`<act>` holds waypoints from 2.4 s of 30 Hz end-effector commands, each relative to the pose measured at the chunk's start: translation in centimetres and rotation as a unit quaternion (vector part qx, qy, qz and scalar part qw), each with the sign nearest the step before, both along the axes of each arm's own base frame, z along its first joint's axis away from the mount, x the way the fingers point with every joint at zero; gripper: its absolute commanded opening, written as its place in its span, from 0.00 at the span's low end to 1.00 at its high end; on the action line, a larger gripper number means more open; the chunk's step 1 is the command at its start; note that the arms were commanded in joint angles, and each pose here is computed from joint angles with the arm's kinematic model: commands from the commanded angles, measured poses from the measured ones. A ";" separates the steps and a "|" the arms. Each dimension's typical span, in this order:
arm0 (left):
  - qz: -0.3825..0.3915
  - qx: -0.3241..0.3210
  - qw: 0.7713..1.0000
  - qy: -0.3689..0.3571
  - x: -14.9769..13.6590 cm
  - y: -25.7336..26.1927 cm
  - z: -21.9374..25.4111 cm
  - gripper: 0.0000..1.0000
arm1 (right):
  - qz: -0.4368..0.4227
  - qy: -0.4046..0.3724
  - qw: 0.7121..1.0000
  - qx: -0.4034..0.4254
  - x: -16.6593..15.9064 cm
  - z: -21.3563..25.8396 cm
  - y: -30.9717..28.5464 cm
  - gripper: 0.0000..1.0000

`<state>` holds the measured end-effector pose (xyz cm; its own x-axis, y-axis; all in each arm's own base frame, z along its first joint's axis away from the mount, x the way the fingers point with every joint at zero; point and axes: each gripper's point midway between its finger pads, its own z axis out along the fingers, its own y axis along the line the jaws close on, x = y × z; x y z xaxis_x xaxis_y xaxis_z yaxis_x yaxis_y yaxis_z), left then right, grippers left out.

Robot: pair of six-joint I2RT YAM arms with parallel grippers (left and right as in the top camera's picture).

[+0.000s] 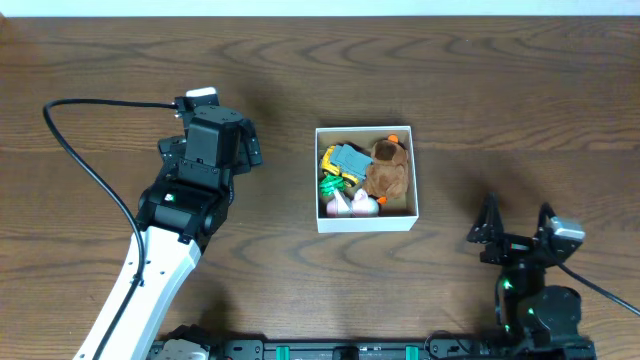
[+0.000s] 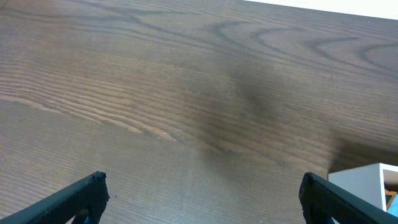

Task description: Pack container

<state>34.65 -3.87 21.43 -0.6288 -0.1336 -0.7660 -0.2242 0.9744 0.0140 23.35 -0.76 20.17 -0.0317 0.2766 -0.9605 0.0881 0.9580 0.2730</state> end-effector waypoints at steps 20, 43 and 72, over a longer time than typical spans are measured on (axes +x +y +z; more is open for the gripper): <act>0.006 0.006 1.000 -0.008 0.0 0.4 0.6 0.98 | 0.018 0.024 0.999 -0.043 1.0 -4.4 0.5 0.99; 0.006 0.006 1.000 -0.008 0.0 0.4 0.6 0.98 | 0.021 0.024 0.999 -0.040 1.0 -4.4 0.6 0.99; 0.010 -0.078 0.960 -0.268 -10.5 3.8 15.9 0.98 | 0.021 0.024 0.999 -0.040 1.0 -4.4 0.6 0.99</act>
<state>26.68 -1.33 34.72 -0.2488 -0.2550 -0.9344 -0.1795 0.9601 -0.2143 24.35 0.01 15.93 -0.0921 0.2085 -0.9737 0.0566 0.9773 0.2040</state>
